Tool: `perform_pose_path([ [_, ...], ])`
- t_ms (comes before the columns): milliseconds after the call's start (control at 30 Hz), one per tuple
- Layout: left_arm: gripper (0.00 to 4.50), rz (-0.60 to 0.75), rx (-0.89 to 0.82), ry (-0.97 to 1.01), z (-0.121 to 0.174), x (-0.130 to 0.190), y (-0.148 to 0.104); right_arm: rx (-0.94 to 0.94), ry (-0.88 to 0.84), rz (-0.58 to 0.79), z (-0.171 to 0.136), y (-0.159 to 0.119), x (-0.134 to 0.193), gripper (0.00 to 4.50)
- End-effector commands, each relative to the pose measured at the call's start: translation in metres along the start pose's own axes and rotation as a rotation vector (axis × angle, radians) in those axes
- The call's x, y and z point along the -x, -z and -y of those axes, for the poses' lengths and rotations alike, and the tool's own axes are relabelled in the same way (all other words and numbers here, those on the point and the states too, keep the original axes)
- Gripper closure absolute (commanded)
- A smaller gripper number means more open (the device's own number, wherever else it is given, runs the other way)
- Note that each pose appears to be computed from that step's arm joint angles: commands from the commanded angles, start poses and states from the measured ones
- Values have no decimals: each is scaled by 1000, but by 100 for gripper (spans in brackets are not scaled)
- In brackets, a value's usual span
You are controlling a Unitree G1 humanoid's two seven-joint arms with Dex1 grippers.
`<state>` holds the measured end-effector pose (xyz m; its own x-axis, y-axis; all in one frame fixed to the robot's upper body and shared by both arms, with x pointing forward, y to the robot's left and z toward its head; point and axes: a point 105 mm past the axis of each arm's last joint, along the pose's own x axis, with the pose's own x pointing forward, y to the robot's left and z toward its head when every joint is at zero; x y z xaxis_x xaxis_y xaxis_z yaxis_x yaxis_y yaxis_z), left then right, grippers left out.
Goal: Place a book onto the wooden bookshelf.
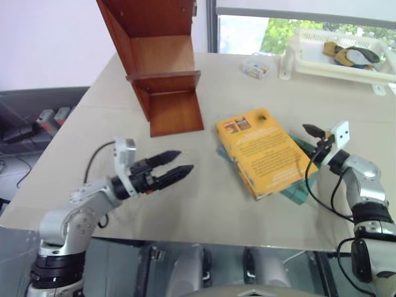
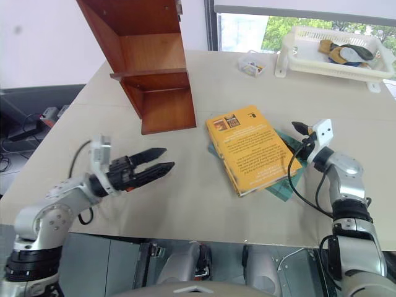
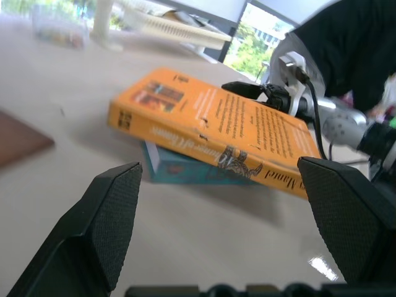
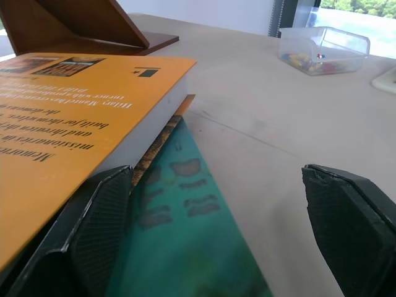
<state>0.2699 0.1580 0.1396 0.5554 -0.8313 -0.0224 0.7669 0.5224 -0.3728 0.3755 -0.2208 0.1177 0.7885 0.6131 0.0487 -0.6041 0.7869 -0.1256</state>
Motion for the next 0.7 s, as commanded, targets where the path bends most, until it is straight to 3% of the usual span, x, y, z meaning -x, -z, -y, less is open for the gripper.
perform_pose_path([
  [33, 6, -18, 84, 0, 4, -9, 2, 41, -31, 28, -3, -9, -7, 0],
  [233, 6, -34, 283, 52, 16, -37, 16, 37, -70, 20, -14, -3, -17, 0],
  [367, 6, 17, 420, 24, 5, -57, 13, 42, -95, 17, -21, -2, -25, 0],
  [533, 6, 75, 563, 21, -2, -69, 7, 48, -116, 23, -27, -3, -32, 0],
  [700, 6, 19, 660, 5, -5, -73, 21, 51, -133, 29, -33, -4, -37, 0],
])
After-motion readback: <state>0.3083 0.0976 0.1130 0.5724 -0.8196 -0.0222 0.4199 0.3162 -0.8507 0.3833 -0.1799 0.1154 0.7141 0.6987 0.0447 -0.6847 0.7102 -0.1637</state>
